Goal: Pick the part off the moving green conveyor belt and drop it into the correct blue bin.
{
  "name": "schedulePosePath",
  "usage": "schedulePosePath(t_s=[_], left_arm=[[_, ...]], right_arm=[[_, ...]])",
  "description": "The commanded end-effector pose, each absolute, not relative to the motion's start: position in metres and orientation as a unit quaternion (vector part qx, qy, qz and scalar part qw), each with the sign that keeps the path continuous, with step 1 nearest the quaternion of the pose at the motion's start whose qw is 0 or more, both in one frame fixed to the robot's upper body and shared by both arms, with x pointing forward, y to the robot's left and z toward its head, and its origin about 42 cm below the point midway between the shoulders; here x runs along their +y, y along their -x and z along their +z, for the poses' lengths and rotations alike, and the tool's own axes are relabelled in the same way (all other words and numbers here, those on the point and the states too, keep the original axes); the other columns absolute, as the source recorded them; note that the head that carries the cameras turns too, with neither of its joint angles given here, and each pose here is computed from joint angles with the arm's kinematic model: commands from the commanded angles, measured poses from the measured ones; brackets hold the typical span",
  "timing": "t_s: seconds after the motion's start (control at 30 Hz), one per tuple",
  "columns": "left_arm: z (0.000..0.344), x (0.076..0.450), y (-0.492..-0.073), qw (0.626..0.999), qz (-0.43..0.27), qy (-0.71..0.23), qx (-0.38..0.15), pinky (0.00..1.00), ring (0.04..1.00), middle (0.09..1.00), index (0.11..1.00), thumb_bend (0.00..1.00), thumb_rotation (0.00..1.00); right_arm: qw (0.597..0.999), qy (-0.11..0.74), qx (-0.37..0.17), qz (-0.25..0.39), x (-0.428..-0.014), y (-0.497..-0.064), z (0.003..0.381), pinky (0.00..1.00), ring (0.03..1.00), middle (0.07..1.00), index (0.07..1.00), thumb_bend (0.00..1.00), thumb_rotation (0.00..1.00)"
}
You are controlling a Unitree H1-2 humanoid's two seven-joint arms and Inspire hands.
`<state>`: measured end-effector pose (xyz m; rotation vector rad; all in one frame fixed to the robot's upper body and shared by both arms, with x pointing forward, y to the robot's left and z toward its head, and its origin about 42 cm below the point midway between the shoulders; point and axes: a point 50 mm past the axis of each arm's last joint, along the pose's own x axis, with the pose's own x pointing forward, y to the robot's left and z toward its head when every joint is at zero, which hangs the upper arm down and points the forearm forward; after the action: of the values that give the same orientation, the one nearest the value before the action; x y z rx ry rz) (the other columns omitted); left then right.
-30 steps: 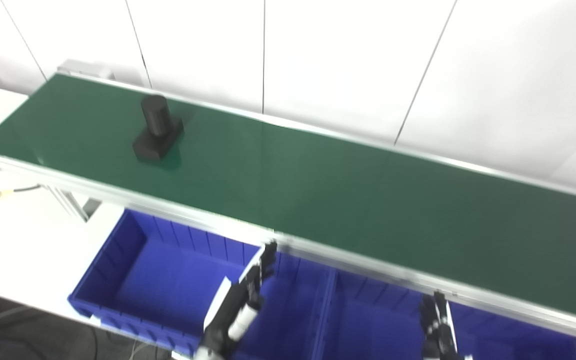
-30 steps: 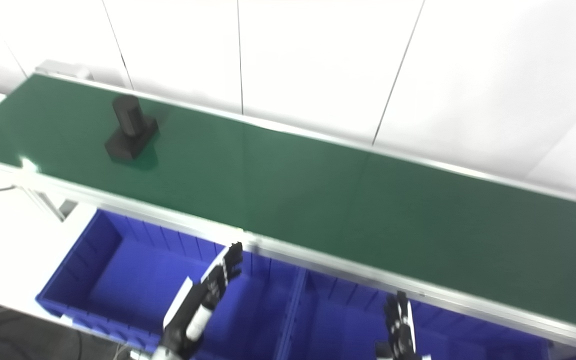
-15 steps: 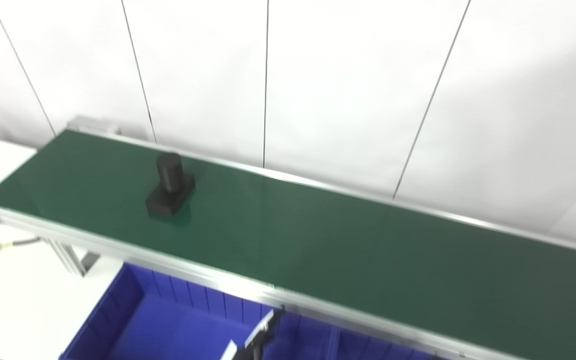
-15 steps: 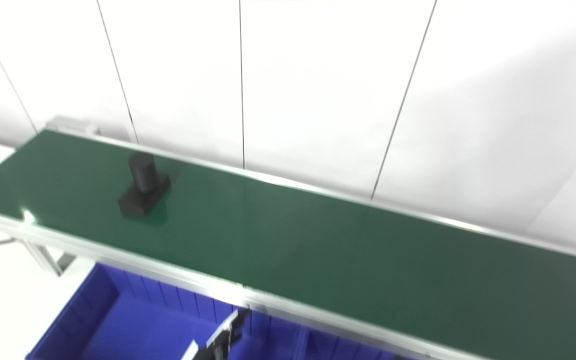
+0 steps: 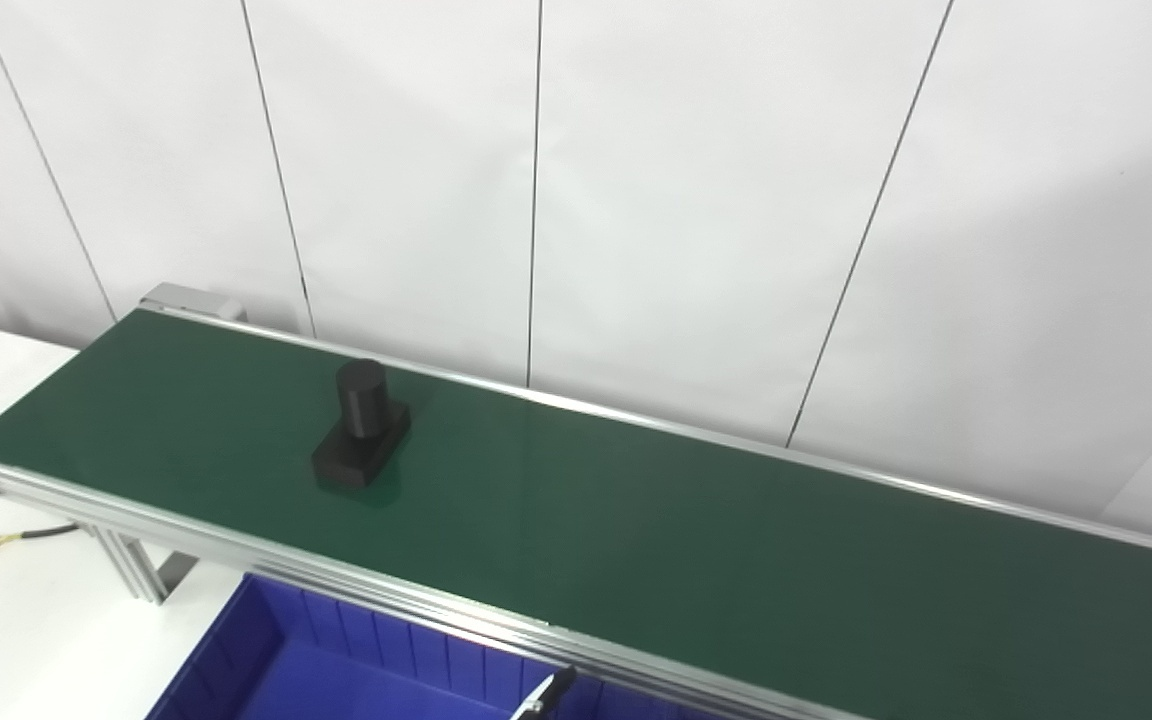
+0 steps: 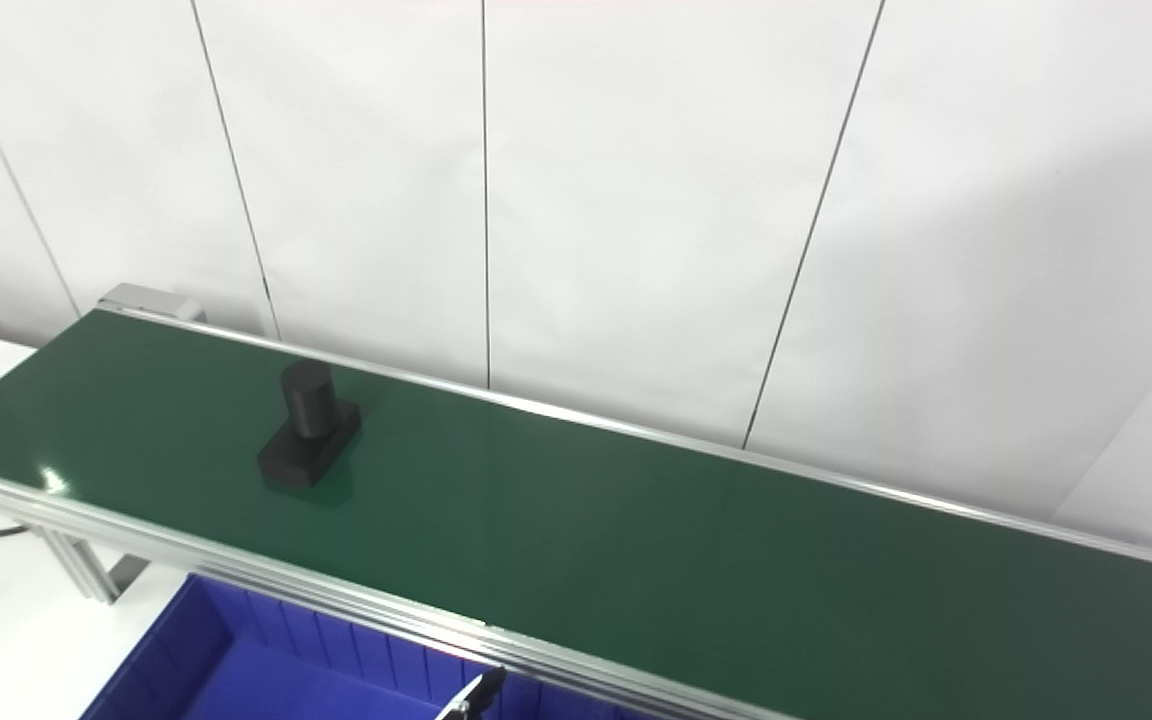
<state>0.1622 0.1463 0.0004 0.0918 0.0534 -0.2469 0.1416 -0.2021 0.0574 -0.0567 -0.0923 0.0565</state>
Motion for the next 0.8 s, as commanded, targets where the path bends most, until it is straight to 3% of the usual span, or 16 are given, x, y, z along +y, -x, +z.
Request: schedulePosePath(t_s=[0.0,0.2,0.43,0.63,0.77], left_arm=[[0.008,0.145,-0.17,0.992,-0.12,-0.041,-0.007,0.99,0.981,0.968,0.943,0.74,0.89],[0.007,0.143,-0.171,0.992,-0.115,-0.047,-0.01,0.99,0.978,0.959,0.932,0.77,0.9],[0.005,0.141,-0.173,0.992,-0.114,-0.06,-0.011,0.98,0.979,0.958,0.919,0.79,0.91],[0.001,0.141,-0.176,0.991,-0.116,-0.07,-0.01,0.98,0.978,0.96,0.923,0.79,0.91],[0.0,0.143,-0.179,0.99,-0.119,-0.08,-0.014,0.98,0.975,0.96,0.924,0.79,0.91]], right_arm=[[0.993,0.038,-0.109,0.023,-0.201,-0.151,0.079,1.0,1.0,0.947,0.993,0.73,0.75],[0.979,0.104,-0.175,-0.009,-0.198,-0.172,0.102,0.93,0.916,0.899,0.945,0.77,0.81],[0.966,0.118,-0.227,0.023,-0.196,-0.206,0.122,0.93,0.922,0.912,0.941,0.83,0.82],[0.962,0.155,-0.216,0.059,-0.192,-0.235,0.139,0.94,0.958,0.963,0.964,0.81,0.81],[0.959,0.173,-0.209,0.075,-0.19,-0.252,0.146,0.91,0.95,0.941,0.961,0.82,0.8]])
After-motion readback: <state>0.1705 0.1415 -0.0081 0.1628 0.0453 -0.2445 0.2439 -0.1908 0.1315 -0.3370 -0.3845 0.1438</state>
